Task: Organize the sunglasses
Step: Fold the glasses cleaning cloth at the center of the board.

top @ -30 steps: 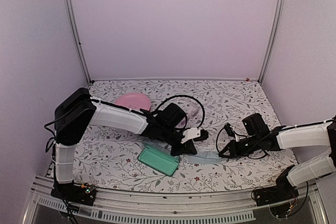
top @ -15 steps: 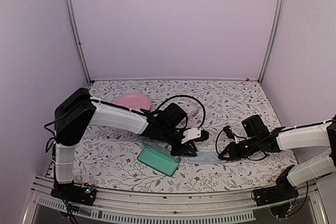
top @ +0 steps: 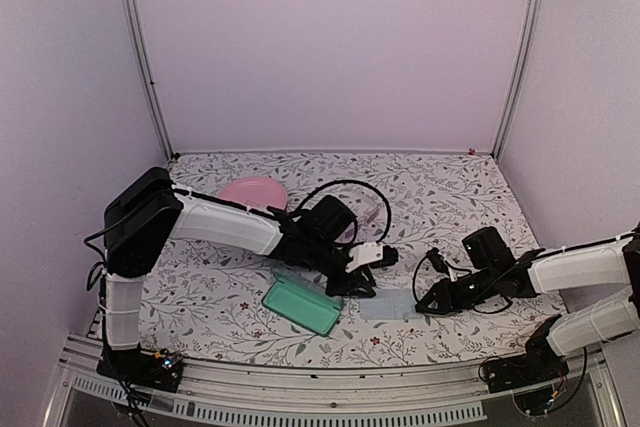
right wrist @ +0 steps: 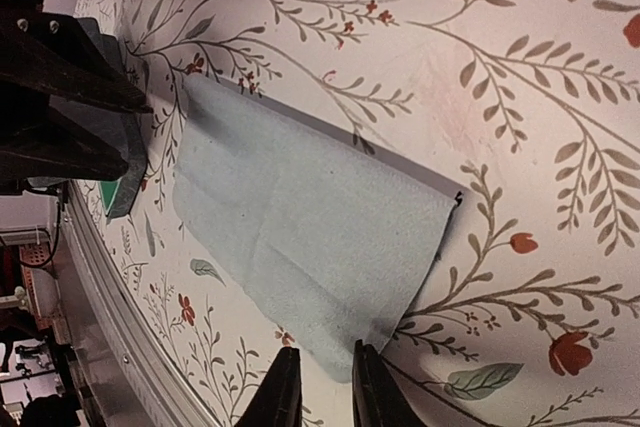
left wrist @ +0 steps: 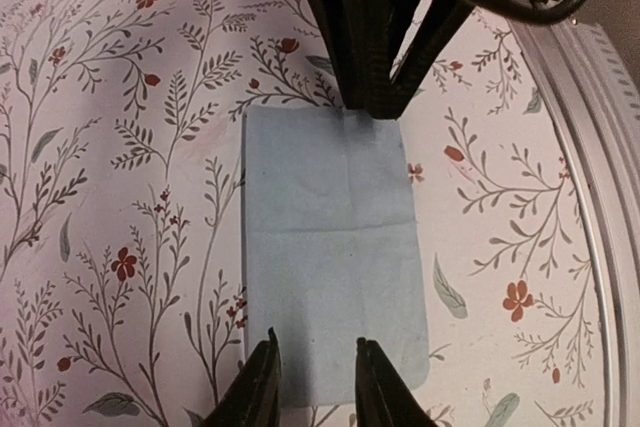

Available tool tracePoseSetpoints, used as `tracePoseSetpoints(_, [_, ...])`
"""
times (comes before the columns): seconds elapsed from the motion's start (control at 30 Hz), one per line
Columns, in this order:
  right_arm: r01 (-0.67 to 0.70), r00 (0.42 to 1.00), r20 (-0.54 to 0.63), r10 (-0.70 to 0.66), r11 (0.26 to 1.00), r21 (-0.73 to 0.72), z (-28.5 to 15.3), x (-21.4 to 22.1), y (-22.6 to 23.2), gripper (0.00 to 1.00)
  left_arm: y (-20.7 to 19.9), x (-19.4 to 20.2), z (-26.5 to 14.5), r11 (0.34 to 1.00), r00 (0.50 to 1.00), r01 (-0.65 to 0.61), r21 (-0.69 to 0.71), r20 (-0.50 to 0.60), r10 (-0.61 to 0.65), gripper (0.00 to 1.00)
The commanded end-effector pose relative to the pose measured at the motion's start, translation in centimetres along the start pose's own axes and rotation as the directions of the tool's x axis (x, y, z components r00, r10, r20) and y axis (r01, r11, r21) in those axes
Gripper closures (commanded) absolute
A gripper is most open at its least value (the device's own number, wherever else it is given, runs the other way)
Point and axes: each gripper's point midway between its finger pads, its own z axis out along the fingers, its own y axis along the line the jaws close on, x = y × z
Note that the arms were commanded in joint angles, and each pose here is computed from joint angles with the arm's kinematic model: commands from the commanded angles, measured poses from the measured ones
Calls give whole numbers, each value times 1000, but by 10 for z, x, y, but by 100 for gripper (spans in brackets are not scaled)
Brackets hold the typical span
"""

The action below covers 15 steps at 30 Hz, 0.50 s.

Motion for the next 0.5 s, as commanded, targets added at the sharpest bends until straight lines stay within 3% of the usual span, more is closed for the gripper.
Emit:
tracePoseSetpoints(0.0, [22,1000,21,-21,999,-43,-3,0,10,77,-3,27,9,999,997,52,16,-62,-51,71])
tracePoseSetpoints(0.23, [30,997,71,-29,1000,-6,-13,-11,11,72,12,19,7,995,994,87,-45,-55,-89,67])
tracePoseSetpoints(0.47, [-8,992,127,-3,996,87,-18,-40,2,66,37,27,2,974,973,205,-92,-91,-214,60])
